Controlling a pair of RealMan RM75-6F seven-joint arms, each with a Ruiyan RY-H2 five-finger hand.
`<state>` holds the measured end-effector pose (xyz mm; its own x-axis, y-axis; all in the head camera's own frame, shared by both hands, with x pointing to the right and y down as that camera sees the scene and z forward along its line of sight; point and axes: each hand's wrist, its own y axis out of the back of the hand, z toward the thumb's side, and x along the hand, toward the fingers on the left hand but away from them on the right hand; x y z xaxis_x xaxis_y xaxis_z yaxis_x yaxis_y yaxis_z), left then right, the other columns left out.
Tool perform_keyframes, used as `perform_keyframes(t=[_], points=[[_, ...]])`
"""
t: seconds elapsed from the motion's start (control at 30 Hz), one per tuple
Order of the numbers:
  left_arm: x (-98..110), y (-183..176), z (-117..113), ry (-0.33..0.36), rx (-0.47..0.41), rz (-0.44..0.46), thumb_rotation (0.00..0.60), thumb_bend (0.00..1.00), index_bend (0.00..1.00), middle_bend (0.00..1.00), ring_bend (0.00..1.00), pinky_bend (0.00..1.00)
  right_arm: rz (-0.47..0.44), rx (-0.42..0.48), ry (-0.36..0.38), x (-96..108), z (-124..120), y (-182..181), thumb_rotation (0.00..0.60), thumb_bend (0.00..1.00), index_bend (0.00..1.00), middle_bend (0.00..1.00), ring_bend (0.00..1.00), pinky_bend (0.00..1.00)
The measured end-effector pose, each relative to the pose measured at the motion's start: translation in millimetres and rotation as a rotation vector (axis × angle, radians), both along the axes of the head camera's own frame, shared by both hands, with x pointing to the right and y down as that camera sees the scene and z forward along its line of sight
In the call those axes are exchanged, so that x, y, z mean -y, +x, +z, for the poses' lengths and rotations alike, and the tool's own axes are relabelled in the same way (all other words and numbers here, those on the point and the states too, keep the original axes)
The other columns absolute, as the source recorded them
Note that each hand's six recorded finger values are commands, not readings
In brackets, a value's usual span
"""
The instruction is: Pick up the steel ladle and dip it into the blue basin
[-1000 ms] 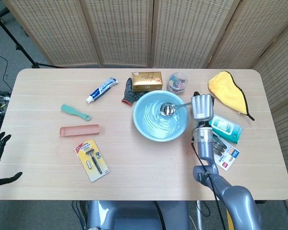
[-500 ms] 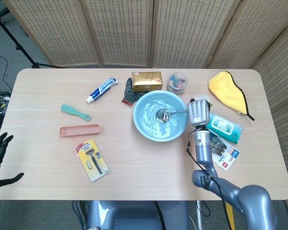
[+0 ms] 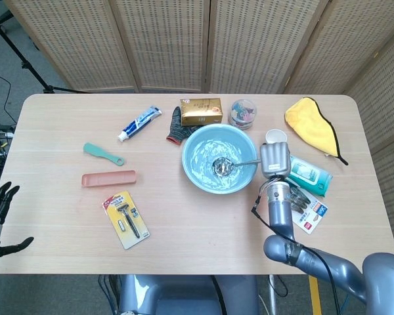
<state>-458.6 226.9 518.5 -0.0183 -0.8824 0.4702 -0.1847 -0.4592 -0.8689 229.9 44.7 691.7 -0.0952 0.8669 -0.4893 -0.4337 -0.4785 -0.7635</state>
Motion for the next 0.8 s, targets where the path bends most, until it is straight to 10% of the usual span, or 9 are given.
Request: perform_keyframes(t=[0.8], points=[[-0.9,0.7,-3.0,0.009,-0.007,0.004,0.600,0.00,0.00,0.00,0.00,0.00,0.164,0.238,-0.030,22.1,-61.2,-12.6,0.600,1.00,0.83,0.94,0.86,1.00]])
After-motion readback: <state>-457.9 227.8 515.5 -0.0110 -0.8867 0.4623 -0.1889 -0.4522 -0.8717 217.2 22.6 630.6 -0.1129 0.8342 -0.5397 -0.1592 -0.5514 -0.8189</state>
